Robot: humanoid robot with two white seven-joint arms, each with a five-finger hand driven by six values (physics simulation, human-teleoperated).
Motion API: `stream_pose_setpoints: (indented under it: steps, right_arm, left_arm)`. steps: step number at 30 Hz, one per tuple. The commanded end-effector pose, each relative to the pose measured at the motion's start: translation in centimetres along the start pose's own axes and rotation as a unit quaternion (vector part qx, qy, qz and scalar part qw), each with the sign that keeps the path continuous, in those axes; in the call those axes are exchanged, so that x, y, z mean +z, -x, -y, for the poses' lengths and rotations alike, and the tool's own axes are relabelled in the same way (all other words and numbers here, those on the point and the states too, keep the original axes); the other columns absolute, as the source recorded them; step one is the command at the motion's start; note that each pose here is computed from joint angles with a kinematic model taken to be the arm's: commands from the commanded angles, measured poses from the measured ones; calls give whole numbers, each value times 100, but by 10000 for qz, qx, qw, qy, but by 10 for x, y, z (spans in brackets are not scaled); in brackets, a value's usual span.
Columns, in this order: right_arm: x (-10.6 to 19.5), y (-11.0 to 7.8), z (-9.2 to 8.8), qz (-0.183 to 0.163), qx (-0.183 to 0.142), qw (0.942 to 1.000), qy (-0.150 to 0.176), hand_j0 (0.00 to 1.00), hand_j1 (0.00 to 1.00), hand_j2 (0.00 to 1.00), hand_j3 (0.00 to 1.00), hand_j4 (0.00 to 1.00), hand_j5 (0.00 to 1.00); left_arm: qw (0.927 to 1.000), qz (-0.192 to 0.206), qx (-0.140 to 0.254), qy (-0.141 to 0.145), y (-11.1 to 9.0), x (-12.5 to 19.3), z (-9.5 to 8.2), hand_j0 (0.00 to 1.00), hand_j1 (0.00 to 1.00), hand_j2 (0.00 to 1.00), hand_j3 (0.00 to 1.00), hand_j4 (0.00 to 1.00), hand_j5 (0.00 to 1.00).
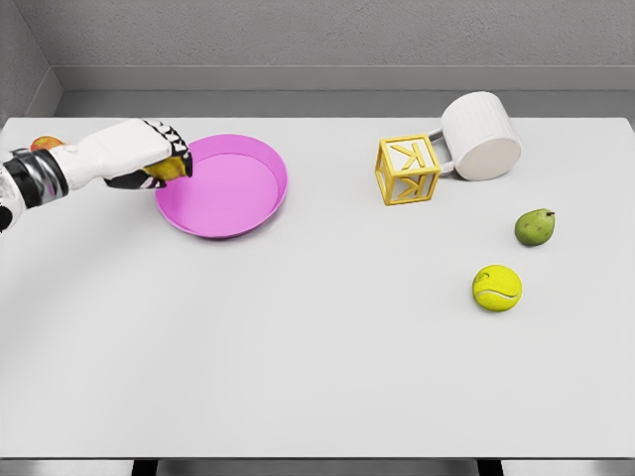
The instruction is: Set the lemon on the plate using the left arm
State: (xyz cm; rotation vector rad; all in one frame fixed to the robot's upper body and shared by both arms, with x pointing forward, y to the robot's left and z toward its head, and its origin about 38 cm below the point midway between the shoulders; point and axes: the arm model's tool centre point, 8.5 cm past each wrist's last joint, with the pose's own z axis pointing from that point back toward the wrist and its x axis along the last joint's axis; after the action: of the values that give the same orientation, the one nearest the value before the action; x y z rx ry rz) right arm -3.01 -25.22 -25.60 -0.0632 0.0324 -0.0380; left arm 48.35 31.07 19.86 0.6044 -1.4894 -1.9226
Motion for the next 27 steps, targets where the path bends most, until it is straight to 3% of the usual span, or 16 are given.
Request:
stream_pose_setpoints:
  steps: [1,6,9,10,11,12,18,22,27]
  right_arm:
    - [0,0,0,-1,-3,10000,-4,100,100,100,100,100,100]
    - [0,0,0,-1,-3,10000,-4,100,100,100,100,100,100]
    - [0,0,0,-1,4,10000,-3,100,100,100,100,100,100]
    - [0,0,0,-1,-3,10000,-4,100,100,100,100,100,100]
    - [0,0,0,-1,-3,10000,-4,100,100,100,100,100,100]
    - [0,0,0,-1,-3,10000,4,100,100,100,100,100,100]
    - [0,0,0,-1,4,10000,-3,100,100,100,100,100,100]
    - [0,0,0,-1,-3,10000,4,100,100,100,100,100,100]
    - [0,0,0,-1,4,10000,-3,100,100,100,100,100,100]
  left_arm:
    - [9999,128,62,-27,-9,-11,3,46,46,46,46,46,46]
    - [9993,372,73,-57,-26,-31,2,47,47,47,47,47,47]
    - [9990,425,7,-147,-31,-42,-8,53,53,53,53,53,53]
    - [9990,422,14,-173,-30,-42,-9,59,59,59,59,59,59]
    - [9990,414,19,-185,-29,-42,-10,73,73,73,73,73,73]
    - [9988,455,41,-196,-33,-45,-9,100,100,100,100,100,100]
    - [9990,361,82,-253,-24,-35,-13,100,100,100,100,100,100]
    - [9985,-115,156,-509,12,10,-30,100,100,100,100,100,100]
    - [9957,-658,360,-547,41,61,-15,100,100,100,100,100,100]
